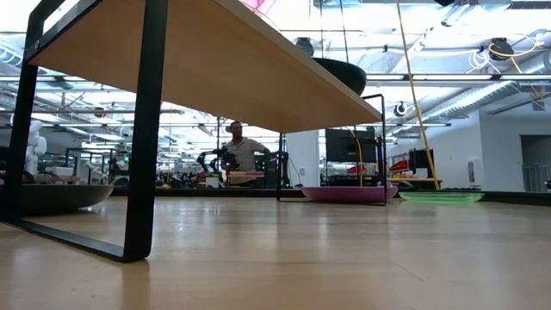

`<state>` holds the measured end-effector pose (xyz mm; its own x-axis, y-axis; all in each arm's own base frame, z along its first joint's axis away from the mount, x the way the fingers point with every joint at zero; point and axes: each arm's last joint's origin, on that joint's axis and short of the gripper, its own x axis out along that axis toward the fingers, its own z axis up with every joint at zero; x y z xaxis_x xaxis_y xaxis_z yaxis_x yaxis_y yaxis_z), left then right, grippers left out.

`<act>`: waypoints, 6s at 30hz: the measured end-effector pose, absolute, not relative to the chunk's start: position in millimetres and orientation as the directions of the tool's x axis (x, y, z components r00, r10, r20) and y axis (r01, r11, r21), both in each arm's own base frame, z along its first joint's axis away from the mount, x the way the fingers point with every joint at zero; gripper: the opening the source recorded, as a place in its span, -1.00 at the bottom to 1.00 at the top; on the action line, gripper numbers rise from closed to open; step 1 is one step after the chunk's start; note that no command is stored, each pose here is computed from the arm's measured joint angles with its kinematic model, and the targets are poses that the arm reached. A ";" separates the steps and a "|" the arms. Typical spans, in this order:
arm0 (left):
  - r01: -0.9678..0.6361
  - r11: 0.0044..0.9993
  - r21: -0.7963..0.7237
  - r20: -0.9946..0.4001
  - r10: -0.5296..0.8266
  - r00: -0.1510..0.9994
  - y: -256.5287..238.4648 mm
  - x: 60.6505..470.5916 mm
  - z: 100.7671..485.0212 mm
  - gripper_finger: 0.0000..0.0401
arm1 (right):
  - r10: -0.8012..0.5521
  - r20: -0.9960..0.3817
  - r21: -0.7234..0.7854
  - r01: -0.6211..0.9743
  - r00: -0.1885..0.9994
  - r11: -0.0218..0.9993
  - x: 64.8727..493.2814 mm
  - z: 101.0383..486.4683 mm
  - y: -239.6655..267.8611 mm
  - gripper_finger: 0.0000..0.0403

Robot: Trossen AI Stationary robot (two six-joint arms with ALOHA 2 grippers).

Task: Place and stack plates onto a shelf
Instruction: Stack the top pink plate on top of the green plate on the shelf, then stack the black plate on top of the purple plate on the shelf

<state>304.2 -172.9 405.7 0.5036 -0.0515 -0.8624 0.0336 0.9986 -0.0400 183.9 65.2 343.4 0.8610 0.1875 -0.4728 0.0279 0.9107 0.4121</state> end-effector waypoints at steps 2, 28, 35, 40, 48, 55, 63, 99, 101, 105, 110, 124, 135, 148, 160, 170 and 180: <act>0.032 0.999 -0.036 -0.865 -0.047 0.500 -175.7 305.0 403.5 -0.99 | 0.188 -0.471 0.413 0.027 0.862 0.910 184.2 342.0 65.3 -1.00; 0.037 0.993 0.112 -0.915 0.089 0.393 -187.1 314.6 372.3 -0.99 | 0.187 -0.490 0.408 0.034 0.851 0.912 185.5 327.6 66.0 -1.00; 0.007 0.993 0.120 -0.923 0.109 0.369 -184.1 313.0 371.5 -0.99 | 0.187 -0.490 0.406 0.033 0.851 0.913 185.6 327.6 66.0 -1.00; -0.008 0.993 0.117 -0.921 0.112 0.373 -181.0 315.4 371.7 -0.99 | 0.187 -0.490 0.406 0.034 0.851 0.913 185.5 327.6 66.0 -1.00; 0.000 0.991 0.131 -0.926 0.122 0.357 -181.1 316.2 365.2 -0.99 | 0.186 -0.490 0.406 0.034 0.852 0.913 185.6 327.6 66.0 -1.00; -0.041 0.993 0.109 -0.927 0.117 0.357 -183.3 319.6 356.7 -0.99 | 0.186 -0.490 0.406 0.034 0.852 0.913 185.5 327.7 66.0 -1.00; -0.042 0.995 0.094 -0.933 0.103 0.345 -185.8 322.2 346.9 -0.98 | 0.186 -0.490 0.406 0.034 0.852 0.913 185.5 327.7 65.9 -1.00; -0.306 0.947 -0.096 -0.929 0.025 0.370 -188.2 324.3 350.3 -0.53 | 0.184 -0.490 0.411 0.039 0.852 0.911 185.5 327.7 65.9 -1.00; -0.318 0.942 -0.102 -0.928 0.025 0.372 -186.5 324.6 351.3 -0.53 | 0.184 -0.491 0.421 0.047 0.852 0.906 185.5 327.6 65.9 -1.00; -0.324 0.939 -0.118 -0.919 0.021 0.393 -180.5 319.7 360.8 -0.53 | 0.186 -0.490 0.454 0.068 0.852 0.888 185.5 327.7 66.0 -1.00; -0.323 0.919 -0.227 -0.843 -0.019 0.537 -170.6 309.9 391.3 -0.53 | 0.184 -0.490 0.487 0.092 0.852 0.868 185.7 327.6 66.0 -1.00; -0.287 0.949 -0.129 -0.730 0.105 0.675 -130.2 264.8 442.9 -0.53 | 0.055 -0.473 0.531 0.235 0.880 0.814 187.9 330.2 58.1 -1.00; -0.275 0.951 0.144 -0.717 0.292 0.633 -104.0 258.8 444.1 -0.53 | -0.112 -0.224 0.654 0.235 0.968 0.719 199.7 359.7 26.5 -1.00; -0.276 0.958 -0.075 -0.608 0.175 0.774 -60.3 231.2 390.5 -0.53 | -0.371 -0.273 0.523 0.461 0.887 0.717 192.1 374.3 -8.6 -1.00; -0.413 0.862 -0.294 -0.600 0.170 0.782 -46.0 186.4 352.2 -0.53 | -0.499 -0.509 0.355 0.699 0.702 0.621 177.4 350.2 -43.3 -1.00; -0.451 0.850 -0.273 -0.749 0.106 0.653 -50.3 176.2 316.1 -0.53 | -0.338 -0.544 0.351 0.574 0.768 0.740 177.5 348.9 -45.9 -1.00; -0.333 0.903 -0.271 -0.783 -0.006 0.622 -78.3 152.8 289.3 -0.51 | -0.233 -0.547 0.467 0.524 0.804 0.712 178.0 349.2 -42.5 -1.00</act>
